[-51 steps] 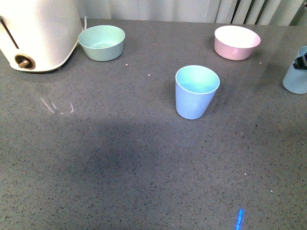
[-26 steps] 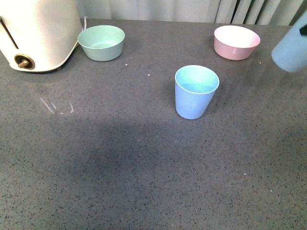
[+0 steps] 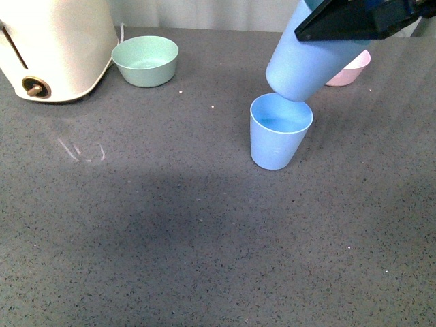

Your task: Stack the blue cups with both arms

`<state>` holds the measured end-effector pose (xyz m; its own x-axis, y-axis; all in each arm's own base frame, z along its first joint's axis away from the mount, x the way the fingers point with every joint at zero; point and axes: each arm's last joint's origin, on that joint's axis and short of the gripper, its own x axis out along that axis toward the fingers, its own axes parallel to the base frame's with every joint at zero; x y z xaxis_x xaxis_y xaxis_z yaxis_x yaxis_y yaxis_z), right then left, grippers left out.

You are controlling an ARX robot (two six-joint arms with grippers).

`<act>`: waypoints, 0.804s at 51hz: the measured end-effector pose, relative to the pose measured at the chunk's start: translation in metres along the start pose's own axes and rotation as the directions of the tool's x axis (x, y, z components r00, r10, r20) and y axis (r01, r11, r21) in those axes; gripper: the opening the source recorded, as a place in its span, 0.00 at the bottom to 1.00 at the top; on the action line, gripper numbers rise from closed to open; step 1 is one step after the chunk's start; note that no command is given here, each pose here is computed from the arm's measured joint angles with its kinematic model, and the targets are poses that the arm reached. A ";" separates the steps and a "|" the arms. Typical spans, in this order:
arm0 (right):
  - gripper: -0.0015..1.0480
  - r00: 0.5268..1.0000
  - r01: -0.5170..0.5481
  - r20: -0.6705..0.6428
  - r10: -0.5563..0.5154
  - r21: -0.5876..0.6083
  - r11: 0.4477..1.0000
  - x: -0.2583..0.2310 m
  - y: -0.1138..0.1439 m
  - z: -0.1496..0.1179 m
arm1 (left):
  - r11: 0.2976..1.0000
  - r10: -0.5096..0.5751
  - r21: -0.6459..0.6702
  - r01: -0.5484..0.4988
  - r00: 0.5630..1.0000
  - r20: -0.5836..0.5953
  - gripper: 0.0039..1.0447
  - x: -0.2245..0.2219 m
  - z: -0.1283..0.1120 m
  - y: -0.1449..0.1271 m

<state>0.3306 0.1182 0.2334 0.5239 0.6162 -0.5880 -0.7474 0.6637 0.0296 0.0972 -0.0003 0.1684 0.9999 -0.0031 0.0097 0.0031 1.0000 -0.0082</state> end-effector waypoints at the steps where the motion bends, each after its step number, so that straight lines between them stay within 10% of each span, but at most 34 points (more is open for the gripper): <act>1: 0.02 1.000 0.001 -0.007 0.000 0.003 1.000 0.003 0.000 -0.001 | 1.000 0.000 0.000 0.000 1.000 0.000 0.92 0.000 0.000 0.000; 20: 0.02 0.997 0.007 -0.075 -0.006 0.010 1.000 0.035 0.002 -0.012 | 1.000 0.000 0.000 0.000 1.000 0.000 0.92 0.000 0.000 0.000; 41: 0.75 0.989 0.091 0.106 -0.102 0.100 0.991 -0.001 -0.016 -0.008 | 1.000 0.000 0.000 0.000 1.000 0.000 0.92 0.000 0.000 0.000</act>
<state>0.3388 0.1035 0.2276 0.6376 0.5872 -0.4986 -0.6522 0.7560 0.0562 0.0972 -0.0003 0.1684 0.9999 -0.0034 0.0097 0.0035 1.0000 -0.0082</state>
